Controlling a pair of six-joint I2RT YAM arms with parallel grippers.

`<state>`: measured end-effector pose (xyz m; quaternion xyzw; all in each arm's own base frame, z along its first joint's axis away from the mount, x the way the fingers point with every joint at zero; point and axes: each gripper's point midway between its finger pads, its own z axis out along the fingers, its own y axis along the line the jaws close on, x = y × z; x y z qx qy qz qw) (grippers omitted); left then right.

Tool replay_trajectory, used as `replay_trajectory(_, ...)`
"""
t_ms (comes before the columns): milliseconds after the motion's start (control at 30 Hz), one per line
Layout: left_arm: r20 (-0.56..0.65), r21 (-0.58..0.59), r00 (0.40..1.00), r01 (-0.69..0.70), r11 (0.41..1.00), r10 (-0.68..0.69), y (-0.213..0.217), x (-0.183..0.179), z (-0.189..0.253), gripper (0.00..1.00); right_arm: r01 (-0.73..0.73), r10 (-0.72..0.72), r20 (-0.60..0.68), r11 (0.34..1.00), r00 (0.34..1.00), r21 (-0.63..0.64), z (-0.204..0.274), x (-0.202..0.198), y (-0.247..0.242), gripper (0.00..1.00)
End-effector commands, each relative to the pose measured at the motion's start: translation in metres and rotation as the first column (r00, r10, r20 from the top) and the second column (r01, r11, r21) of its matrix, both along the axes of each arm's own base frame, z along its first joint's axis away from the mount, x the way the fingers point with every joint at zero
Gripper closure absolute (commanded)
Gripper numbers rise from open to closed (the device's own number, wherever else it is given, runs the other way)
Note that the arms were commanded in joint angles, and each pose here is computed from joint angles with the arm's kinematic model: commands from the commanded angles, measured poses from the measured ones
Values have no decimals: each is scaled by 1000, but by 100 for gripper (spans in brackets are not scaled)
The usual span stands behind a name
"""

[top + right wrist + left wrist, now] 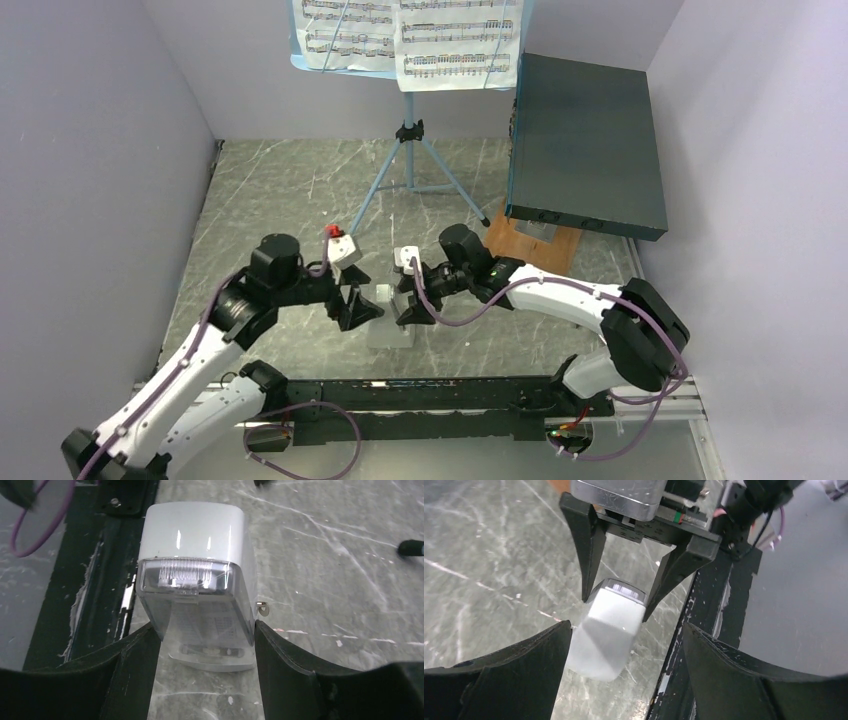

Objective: Set up the instrument practice props

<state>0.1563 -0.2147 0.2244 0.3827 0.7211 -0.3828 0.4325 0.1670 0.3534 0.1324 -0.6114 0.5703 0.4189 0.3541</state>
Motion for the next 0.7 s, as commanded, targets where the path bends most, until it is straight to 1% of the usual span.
replay_trajectory(0,87,24,965,246,969,-247,-18,-9,-9,11,-157,158,-22,986,987,58,17,-23,-2,95)
replay_trajectory(100,41,25,951,304,952,-305,-23,-14,-29,7,-154,155,-57,988,986,31,13,-23,-2,85)
replay_trajectory(200,13,-18,935,355,935,-355,-27,-23,-38,7,-115,117,-43,993,992,36,13,-19,-3,74)
replay_trajectory(267,5,19,938,347,938,-347,-24,-21,-45,10,-78,79,-13,995,997,64,19,-14,-3,64)
replay_trajectory(333,5,57,940,340,939,-341,-20,-20,-51,17,-55,55,3,995,998,89,26,-13,-3,56)
replay_trajectory(367,4,65,942,334,940,-335,-19,-18,-53,18,-44,44,3,995,999,94,27,-12,-3,52)
replay_trajectory(400,-3,61,945,327,943,-328,-20,-17,-56,18,-21,22,-2,995,1000,100,30,-10,-3,46)
replay_trajectory(433,0,55,943,333,941,-334,-21,-17,-55,19,-7,8,-9,995,1000,102,32,-9,-3,44)
replay_trajectory(500,-6,45,933,360,932,-360,-25,-17,-56,20,8,-7,-14,995,1000,104,31,-8,-4,34)
replay_trajectory(567,-21,34,926,378,925,-377,-28,-17,-56,21,42,-39,-25,993,999,107,31,-6,-5,19)
replay_trajectory(600,-31,29,923,384,923,-383,-29,-18,-57,21,50,-47,-30,993,998,106,30,-6,-6,14)
replay_trajectory(633,-43,26,921,389,921,-387,-30,-18,-58,21,53,-49,-34,993,998,102,29,-6,-7,12)
replay_trajectory(667,-54,23,919,393,919,-392,-31,-18,-59,21,55,-51,-40,993,998,100,28,-7,-7,4)
